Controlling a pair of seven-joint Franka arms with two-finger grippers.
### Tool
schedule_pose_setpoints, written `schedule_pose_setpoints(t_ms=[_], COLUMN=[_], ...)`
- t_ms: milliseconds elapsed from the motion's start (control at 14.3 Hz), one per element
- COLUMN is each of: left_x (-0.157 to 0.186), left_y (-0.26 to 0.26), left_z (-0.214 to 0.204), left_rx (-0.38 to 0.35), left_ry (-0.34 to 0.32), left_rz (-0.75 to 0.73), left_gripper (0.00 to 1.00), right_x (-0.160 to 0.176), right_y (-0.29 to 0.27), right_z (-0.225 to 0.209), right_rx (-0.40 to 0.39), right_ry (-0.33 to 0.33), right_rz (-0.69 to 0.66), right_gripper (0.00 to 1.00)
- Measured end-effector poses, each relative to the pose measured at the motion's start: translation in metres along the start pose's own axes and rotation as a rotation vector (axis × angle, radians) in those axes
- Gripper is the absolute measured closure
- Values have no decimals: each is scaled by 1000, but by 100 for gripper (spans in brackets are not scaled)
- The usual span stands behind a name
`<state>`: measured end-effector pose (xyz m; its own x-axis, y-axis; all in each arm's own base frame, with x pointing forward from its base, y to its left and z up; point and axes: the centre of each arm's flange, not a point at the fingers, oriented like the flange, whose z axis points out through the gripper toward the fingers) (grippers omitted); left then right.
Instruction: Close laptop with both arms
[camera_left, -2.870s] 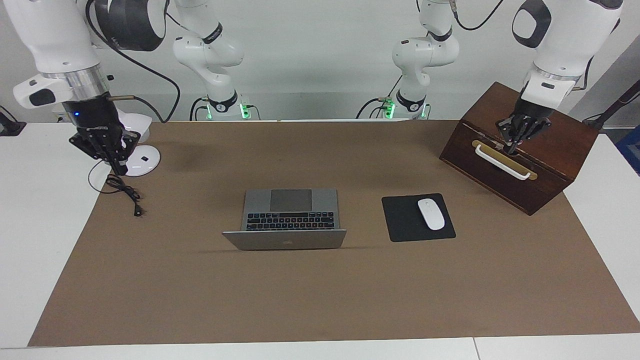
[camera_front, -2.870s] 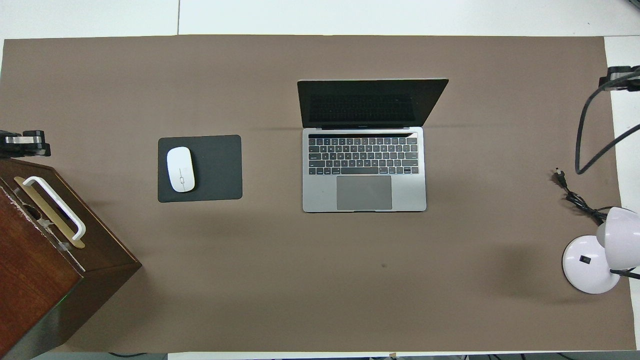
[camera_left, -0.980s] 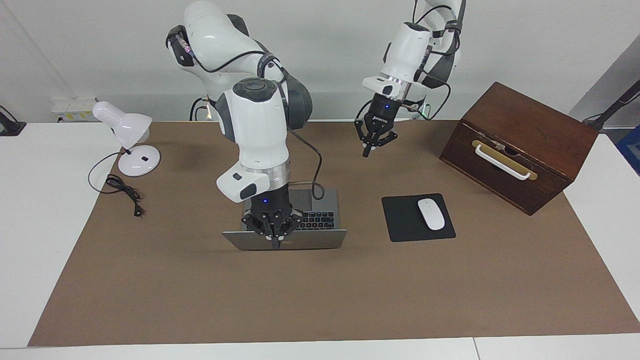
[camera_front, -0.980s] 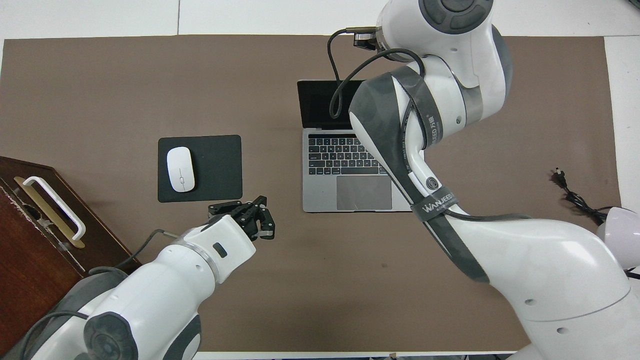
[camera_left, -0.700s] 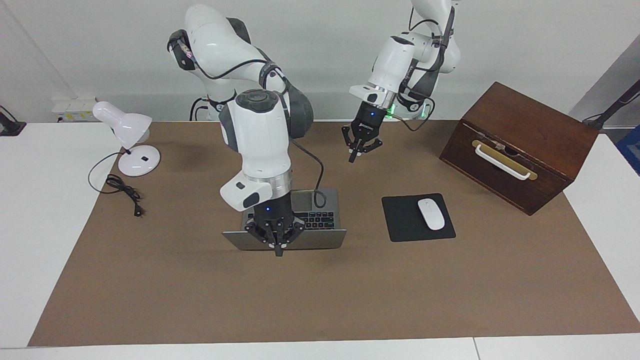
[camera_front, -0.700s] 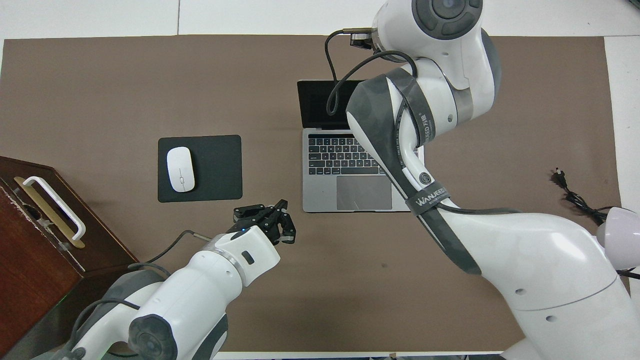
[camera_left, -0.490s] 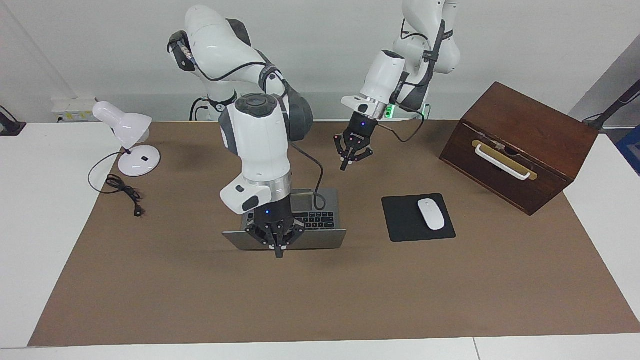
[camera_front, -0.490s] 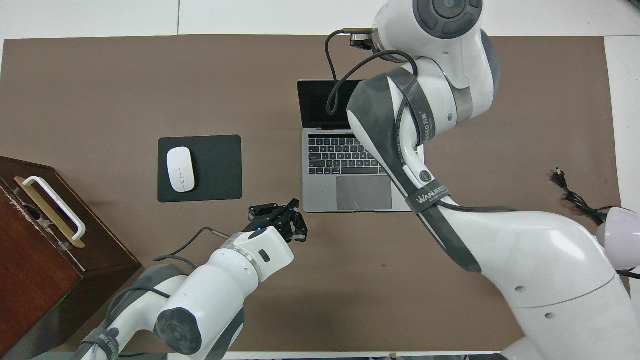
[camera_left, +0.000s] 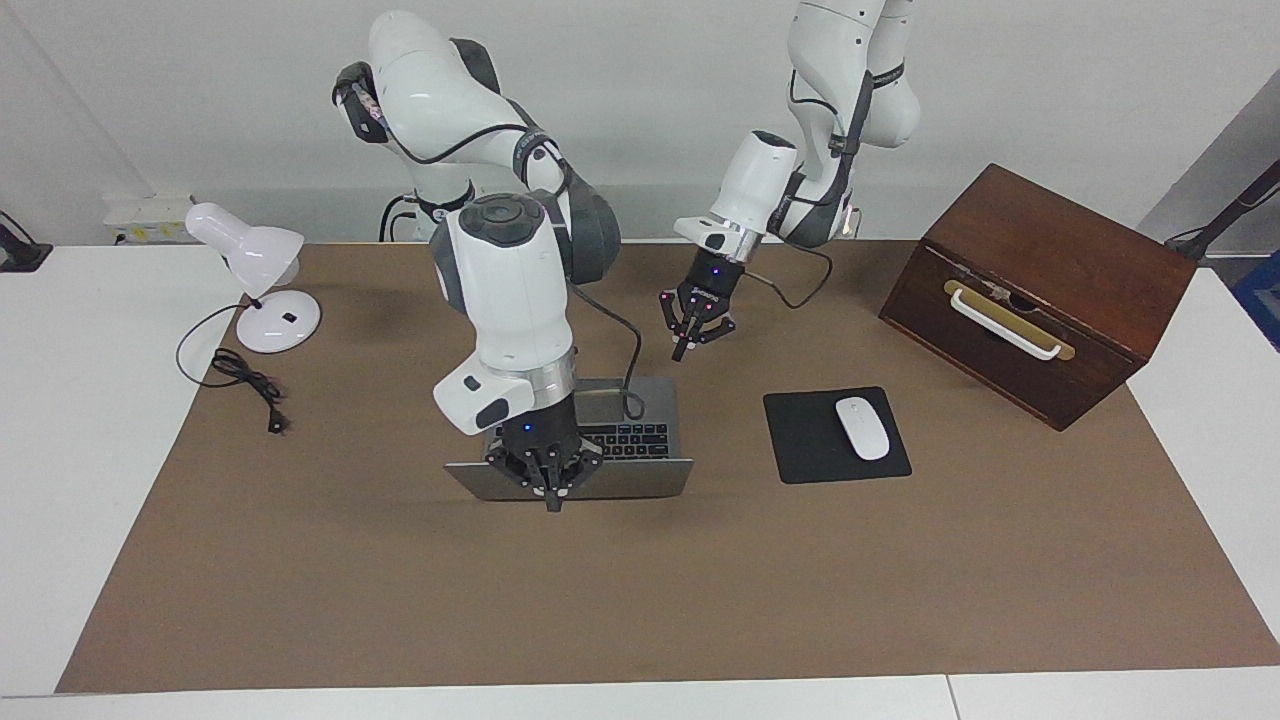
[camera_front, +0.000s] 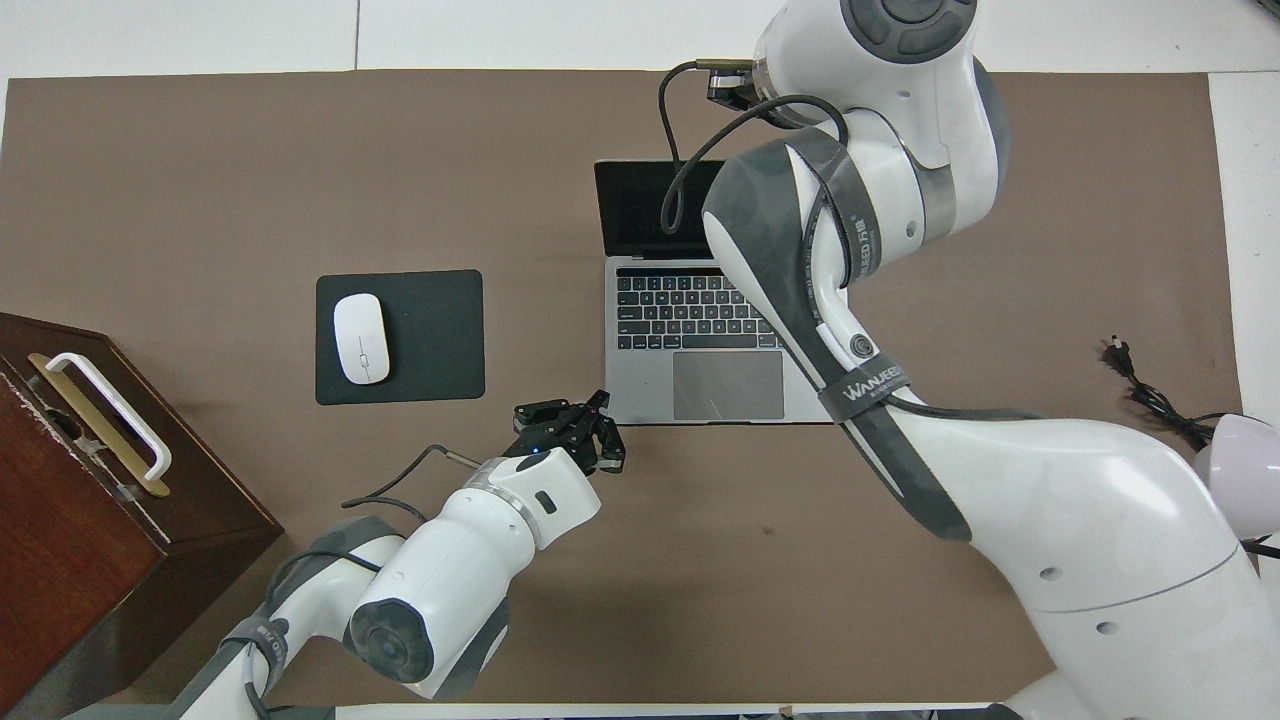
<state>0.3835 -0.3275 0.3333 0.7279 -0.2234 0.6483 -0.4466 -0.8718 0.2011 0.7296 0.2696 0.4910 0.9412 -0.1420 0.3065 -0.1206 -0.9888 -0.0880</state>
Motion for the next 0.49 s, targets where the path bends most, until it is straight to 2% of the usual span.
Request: schedule_pose_setpoints(t_ms=[210,490], left_x=[-19,-17], left_y=[-2,-2], left_z=[30,41], left_rx=[2,1], left_ry=[-4,1], left_rz=[7,8], left_gripper=[99,99], right_x=[-1,2], right_y=[-1,7], right_z=[0,1], right_rx=[41,46], right_ry=[-27,-41], right_rz=[24,42], right_gripper=[99,99])
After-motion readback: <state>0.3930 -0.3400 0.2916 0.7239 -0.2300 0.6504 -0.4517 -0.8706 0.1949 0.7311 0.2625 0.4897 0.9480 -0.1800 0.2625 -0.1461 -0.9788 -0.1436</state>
